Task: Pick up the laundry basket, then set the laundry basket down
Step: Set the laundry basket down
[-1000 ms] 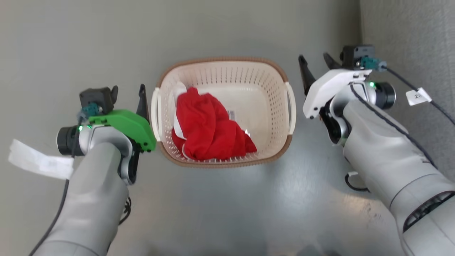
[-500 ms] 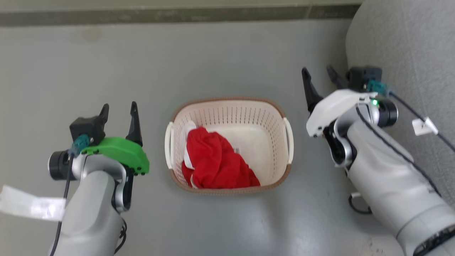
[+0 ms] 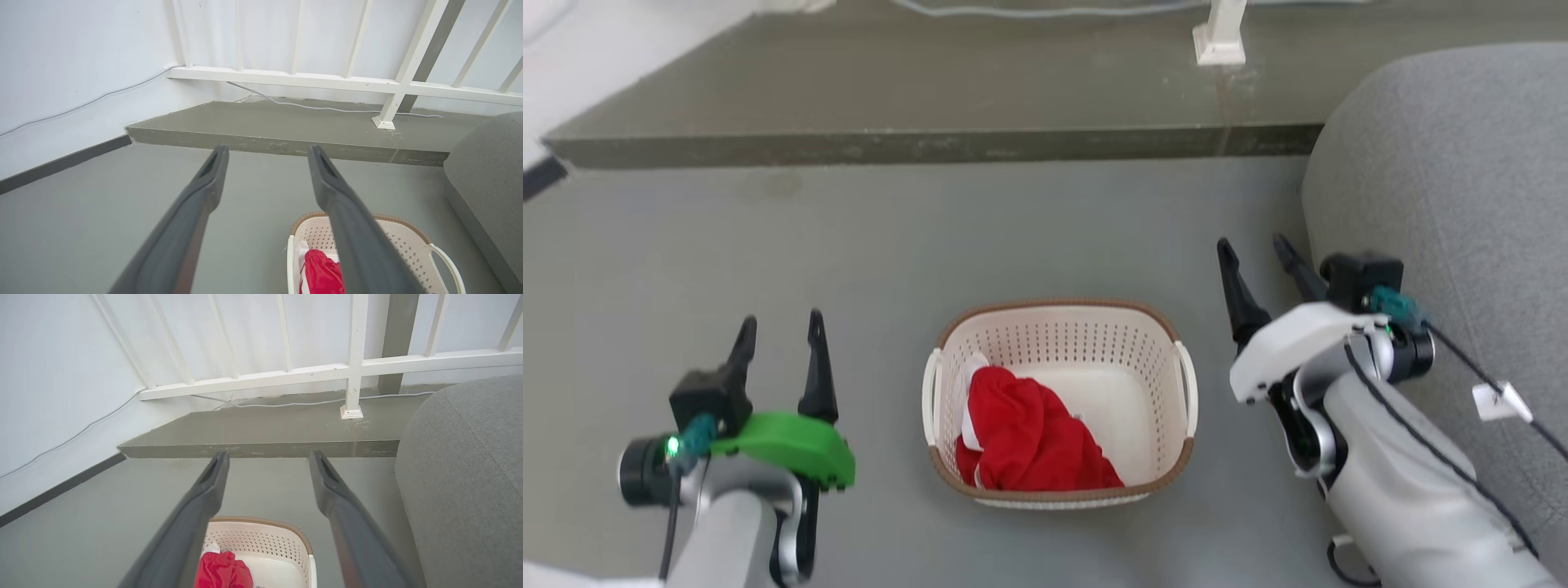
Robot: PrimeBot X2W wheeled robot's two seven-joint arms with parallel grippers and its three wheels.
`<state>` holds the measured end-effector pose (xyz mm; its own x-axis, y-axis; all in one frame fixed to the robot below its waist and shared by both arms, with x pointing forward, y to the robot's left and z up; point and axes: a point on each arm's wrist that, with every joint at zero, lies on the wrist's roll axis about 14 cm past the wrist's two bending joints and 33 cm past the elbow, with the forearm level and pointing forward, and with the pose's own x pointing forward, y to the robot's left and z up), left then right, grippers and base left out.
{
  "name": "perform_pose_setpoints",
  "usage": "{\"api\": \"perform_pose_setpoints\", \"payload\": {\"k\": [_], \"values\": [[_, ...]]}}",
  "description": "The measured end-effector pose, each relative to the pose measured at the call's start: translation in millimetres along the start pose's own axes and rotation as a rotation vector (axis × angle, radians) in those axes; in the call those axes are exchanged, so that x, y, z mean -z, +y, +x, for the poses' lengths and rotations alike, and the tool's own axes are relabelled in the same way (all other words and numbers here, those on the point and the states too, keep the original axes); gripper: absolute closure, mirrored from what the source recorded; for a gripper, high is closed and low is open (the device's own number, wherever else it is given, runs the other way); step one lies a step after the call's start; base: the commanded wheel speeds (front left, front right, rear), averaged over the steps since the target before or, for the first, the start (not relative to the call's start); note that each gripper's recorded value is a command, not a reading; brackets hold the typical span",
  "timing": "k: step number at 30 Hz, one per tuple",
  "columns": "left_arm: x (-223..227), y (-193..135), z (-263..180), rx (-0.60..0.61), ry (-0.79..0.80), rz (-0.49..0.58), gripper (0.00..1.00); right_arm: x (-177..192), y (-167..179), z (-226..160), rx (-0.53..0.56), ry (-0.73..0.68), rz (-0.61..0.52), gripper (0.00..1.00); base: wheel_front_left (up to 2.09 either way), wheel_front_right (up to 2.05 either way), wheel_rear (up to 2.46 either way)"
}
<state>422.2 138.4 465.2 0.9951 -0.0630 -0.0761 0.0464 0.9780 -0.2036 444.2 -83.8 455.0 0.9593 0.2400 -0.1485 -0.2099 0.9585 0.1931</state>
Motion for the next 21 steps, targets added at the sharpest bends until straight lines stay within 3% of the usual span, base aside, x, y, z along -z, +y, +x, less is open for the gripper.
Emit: {"api": "perform_pose_setpoints", "payload": {"k": [6,21], "values": [[-10,0,-22,0.001,-0.041,0.028,0.0,-11,0,-21,0.016,-0.053,0.018,0.0,0.0,0.0,0.0],[-27,5,-52,-0.026,-0.109,0.05,0.0,2,-2,-62,0.05,-0.061,0.012,0.0,0.0,0.0,0.0]]}}
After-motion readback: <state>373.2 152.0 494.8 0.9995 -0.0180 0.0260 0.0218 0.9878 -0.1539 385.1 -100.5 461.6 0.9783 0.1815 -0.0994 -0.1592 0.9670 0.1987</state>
